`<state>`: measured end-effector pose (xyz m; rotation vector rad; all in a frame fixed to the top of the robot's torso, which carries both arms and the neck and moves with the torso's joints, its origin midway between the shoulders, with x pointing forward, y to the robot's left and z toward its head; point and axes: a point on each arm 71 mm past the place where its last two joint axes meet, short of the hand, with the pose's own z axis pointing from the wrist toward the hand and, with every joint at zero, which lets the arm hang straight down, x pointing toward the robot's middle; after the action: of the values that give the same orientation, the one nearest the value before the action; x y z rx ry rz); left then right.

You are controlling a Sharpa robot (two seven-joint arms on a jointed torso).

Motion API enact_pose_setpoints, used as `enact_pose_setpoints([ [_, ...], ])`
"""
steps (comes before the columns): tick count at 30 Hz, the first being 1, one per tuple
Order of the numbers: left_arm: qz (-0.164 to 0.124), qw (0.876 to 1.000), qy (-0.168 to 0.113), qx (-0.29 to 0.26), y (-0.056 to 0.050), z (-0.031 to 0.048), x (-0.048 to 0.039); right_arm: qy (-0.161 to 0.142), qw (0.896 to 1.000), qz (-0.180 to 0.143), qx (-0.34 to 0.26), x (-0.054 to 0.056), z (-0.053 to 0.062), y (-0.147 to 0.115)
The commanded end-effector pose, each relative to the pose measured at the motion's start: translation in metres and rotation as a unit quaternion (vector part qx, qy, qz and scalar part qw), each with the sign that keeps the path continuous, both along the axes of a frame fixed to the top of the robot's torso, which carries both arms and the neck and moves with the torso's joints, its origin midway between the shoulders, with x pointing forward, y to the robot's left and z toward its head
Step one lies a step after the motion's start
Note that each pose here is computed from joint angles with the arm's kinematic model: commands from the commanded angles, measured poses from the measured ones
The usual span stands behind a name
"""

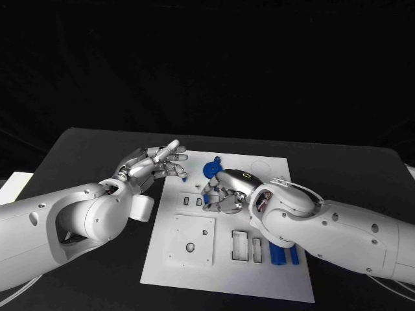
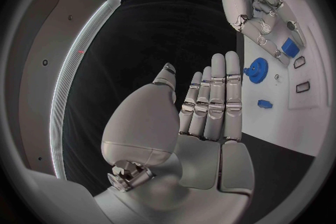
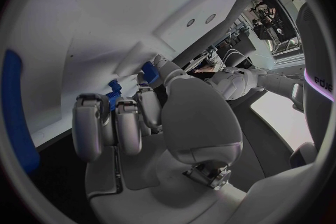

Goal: Assemble the parts on the task board

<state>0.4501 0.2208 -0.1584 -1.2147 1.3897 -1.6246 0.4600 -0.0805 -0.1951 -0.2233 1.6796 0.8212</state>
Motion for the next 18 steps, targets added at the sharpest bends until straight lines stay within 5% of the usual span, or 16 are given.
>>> enact_pose_setpoints([
  [1, -0.009, 1.000, -0.004, -0.007, -0.002, 0.0014, -0.0005, 0.004, 1.000, -0.010, -0.014, 0.000, -0.006, -0.003],
  [12, -0.035, 0.999, -0.003, 0.010, -0.002, -0.0007, 0.0007, -0.087, 0.992, 0.026, 0.085, -0.013, 0.014, 0.000],
  [18, -0.060, 0.996, 0.001, 0.065, -0.001, -0.0062, 0.0035, -0.103, 0.980, 0.051, 0.163, -0.018, 0.028, -0.012],
])
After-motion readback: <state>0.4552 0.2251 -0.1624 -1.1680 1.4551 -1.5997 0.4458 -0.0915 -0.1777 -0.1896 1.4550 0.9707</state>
